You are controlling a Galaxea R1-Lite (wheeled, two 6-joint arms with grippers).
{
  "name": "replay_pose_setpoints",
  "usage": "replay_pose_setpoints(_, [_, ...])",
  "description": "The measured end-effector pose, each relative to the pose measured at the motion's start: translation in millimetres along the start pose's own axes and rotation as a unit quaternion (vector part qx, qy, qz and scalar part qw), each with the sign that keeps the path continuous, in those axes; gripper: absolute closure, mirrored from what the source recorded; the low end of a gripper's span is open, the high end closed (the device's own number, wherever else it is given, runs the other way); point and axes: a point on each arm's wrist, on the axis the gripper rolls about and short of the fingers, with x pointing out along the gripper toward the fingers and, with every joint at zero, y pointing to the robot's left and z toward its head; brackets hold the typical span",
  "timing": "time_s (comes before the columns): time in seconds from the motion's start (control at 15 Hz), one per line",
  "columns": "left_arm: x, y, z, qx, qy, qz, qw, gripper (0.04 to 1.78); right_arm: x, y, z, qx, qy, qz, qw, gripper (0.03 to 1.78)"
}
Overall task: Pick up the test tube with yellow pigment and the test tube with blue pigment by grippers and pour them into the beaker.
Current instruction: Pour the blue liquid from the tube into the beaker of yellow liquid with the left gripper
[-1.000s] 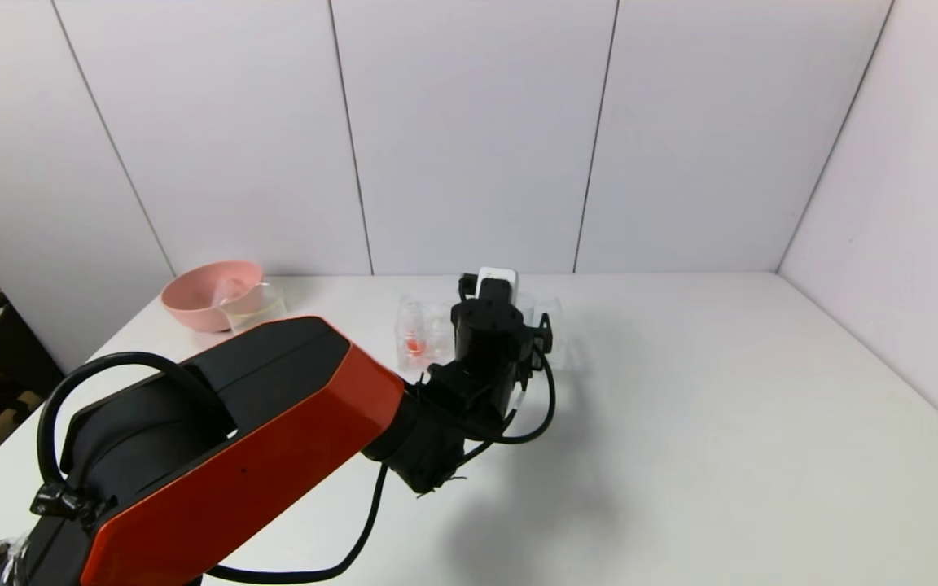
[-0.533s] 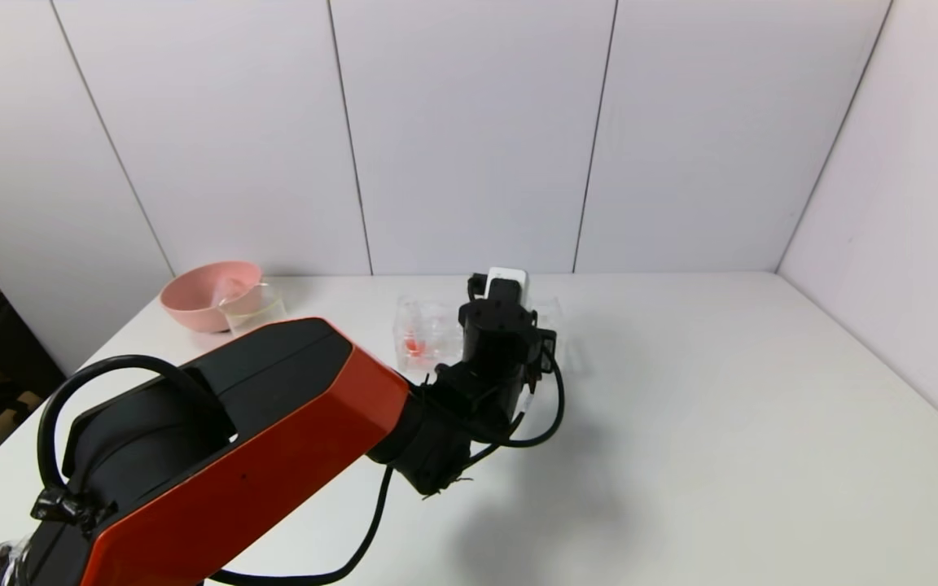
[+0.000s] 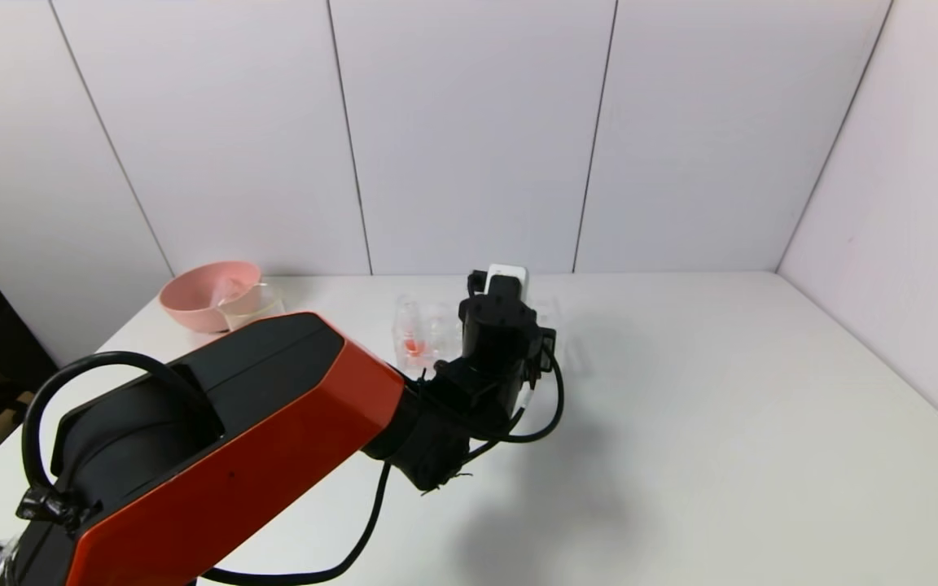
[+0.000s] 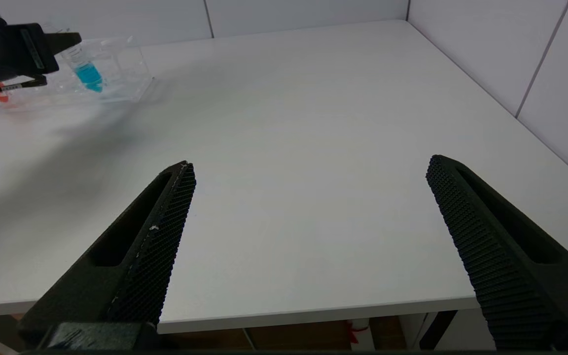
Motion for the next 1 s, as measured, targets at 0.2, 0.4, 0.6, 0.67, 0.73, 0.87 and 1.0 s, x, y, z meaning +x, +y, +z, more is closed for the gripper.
replay_pose_setpoints(0.2, [-5, -1, 14, -0.001, -0.001, -0.001, 1.000, 1.38, 0, 0.0, 0, 0.000, 0.000, 0.000, 1.0000, 0.10])
replay_pose_setpoints(0.4, [-10, -2, 27, 0.008, 0.001, -0.002, 1.000, 1.38, 0, 0.0, 0, 0.000, 0.000, 0.000, 1.0000, 0.10])
replay_pose_setpoints(0.6, [-10, -3, 41, 0.018, -0.015, -0.002, 1.000, 1.38, 0, 0.0, 0, 0.000, 0.000, 0.000, 1.0000, 0.10])
replay_pose_setpoints(0.67, [-10, -5, 44, 0.020, -0.016, -0.003, 1.000, 1.38, 0, 0.0, 0, 0.000, 0.000, 0.000, 1.0000, 0.10])
replay_pose_setpoints(0.73, [-10, -6, 47, 0.021, -0.015, -0.003, 1.000, 1.38, 0, 0.0, 0, 0.000, 0.000, 0.000, 1.0000, 0.10])
replay_pose_setpoints(0.87, [-8, -9, 54, 0.021, -0.015, -0.004, 1.000, 1.38, 0, 0.0, 0, 0.000, 0.000, 0.000, 1.0000, 0.10])
replay_pose_setpoints(1.0, [-8, -11, 59, 0.019, -0.018, -0.005, 1.000, 1.38, 0, 0.0, 0, 0.000, 0.000, 0.000, 1.0000, 0.10])
